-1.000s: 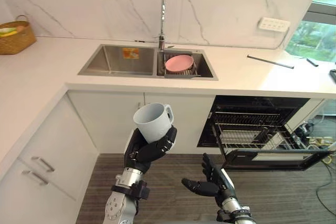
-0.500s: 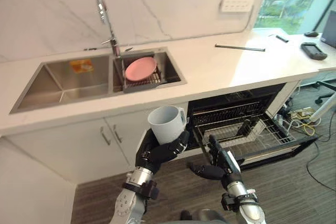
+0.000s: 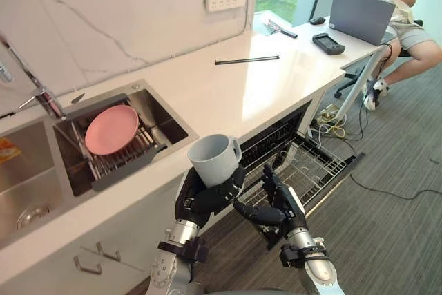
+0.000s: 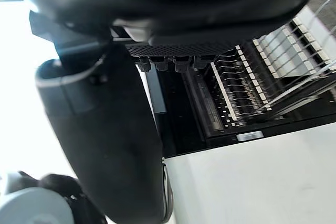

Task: Walk over to the sink, pick up the cup, carry it to the dishwasher, place the cup inside the dishwasher, then close the dishwasher door

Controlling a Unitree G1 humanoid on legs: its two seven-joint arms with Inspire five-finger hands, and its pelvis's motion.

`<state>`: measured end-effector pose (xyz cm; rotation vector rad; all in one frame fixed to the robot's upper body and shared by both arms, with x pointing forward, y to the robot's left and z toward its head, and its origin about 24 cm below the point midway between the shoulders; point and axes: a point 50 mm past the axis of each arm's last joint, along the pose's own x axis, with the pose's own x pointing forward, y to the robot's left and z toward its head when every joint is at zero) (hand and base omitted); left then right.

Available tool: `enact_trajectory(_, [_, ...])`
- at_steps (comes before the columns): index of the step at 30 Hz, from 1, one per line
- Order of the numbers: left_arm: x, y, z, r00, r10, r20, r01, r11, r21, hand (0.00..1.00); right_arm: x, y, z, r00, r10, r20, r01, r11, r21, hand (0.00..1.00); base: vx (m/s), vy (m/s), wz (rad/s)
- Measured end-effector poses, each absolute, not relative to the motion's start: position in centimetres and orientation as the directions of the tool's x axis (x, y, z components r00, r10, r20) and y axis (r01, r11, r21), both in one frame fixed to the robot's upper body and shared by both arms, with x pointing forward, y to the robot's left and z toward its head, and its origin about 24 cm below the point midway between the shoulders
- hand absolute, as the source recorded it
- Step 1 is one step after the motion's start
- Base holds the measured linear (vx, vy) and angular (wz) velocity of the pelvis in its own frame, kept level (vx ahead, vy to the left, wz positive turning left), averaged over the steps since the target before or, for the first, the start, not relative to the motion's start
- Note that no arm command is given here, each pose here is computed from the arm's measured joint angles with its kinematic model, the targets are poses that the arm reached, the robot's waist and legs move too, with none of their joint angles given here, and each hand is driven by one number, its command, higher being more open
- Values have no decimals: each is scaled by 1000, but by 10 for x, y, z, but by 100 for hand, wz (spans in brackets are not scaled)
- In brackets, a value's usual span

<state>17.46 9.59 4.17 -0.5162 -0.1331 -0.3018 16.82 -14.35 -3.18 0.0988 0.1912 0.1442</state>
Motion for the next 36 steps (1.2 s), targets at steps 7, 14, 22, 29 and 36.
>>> enact_trajectory(7, [185, 117, 40, 971, -158, 178, 220, 883, -414, 0, 182, -139, -41, 963, 173, -207, -151, 982, 116, 100, 34, -16, -29])
enact_trajectory(14, [192, 122, 44, 973, -126, 195, 197, 893, -405, 0, 181, -150, -46, 958, 161, -236, -147, 986, 76, 100, -25, 23, -2])
enact_trajectory(22, [196, 133, 49, 974, -80, 213, 144, 941, -305, 0, 184, -150, -42, 965, 149, -215, -133, 987, 89, 100, -65, 55, -4])
enact_trajectory(29, [196, 137, 49, 975, -63, 213, 116, 962, -249, 0, 188, -157, -14, 986, 145, -87, -135, 985, 107, 100, -49, 24, -10])
enact_trajectory(36, [197, 137, 48, 979, -29, 202, 72, 975, -208, 0, 188, -154, 14, 979, 200, 50, -205, 967, 151, 100, 11, 22, -16])
